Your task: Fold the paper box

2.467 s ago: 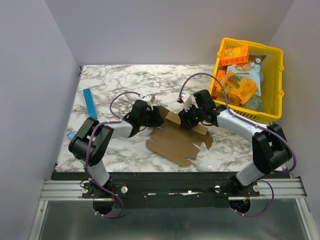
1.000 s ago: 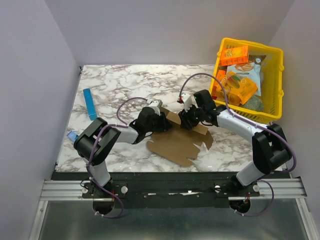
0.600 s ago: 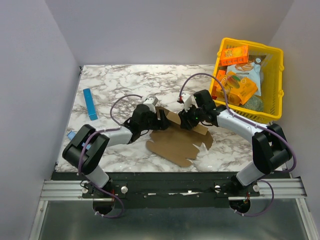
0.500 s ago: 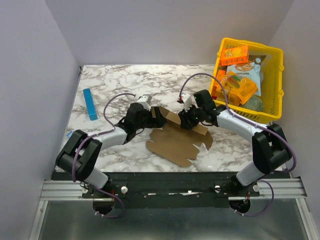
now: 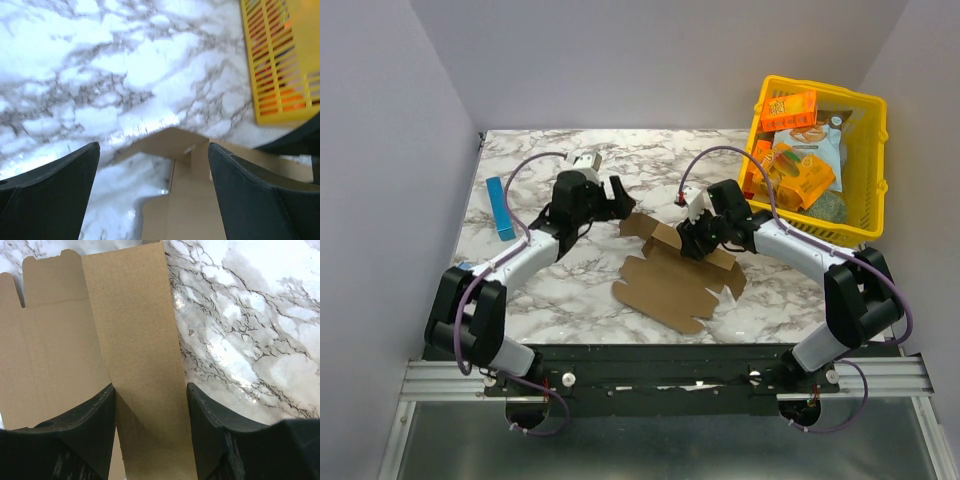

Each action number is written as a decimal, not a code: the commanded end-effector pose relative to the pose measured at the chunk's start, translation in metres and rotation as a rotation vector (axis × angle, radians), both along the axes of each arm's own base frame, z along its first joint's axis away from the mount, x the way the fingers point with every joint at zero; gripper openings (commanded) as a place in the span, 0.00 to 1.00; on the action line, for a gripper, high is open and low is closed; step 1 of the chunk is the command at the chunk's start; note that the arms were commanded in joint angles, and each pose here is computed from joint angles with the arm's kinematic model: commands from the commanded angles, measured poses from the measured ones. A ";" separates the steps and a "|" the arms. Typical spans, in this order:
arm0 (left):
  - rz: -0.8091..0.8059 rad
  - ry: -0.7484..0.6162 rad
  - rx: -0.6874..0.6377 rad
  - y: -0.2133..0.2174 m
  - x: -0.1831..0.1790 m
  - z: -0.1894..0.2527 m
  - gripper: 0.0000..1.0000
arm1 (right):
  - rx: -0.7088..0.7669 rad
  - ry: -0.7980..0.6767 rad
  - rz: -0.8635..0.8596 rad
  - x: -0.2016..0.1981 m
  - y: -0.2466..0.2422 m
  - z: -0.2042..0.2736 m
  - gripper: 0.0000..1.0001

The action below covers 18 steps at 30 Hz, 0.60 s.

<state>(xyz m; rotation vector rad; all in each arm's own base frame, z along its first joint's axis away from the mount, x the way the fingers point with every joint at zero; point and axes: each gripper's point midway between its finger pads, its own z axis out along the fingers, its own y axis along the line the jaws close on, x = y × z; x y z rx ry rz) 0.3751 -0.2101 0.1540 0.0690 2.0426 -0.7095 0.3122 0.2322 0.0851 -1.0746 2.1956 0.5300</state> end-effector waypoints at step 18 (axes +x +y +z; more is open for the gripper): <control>-0.277 0.236 -0.278 -0.082 0.039 -0.038 0.79 | -0.065 0.074 -0.008 -0.011 -0.010 -0.029 0.48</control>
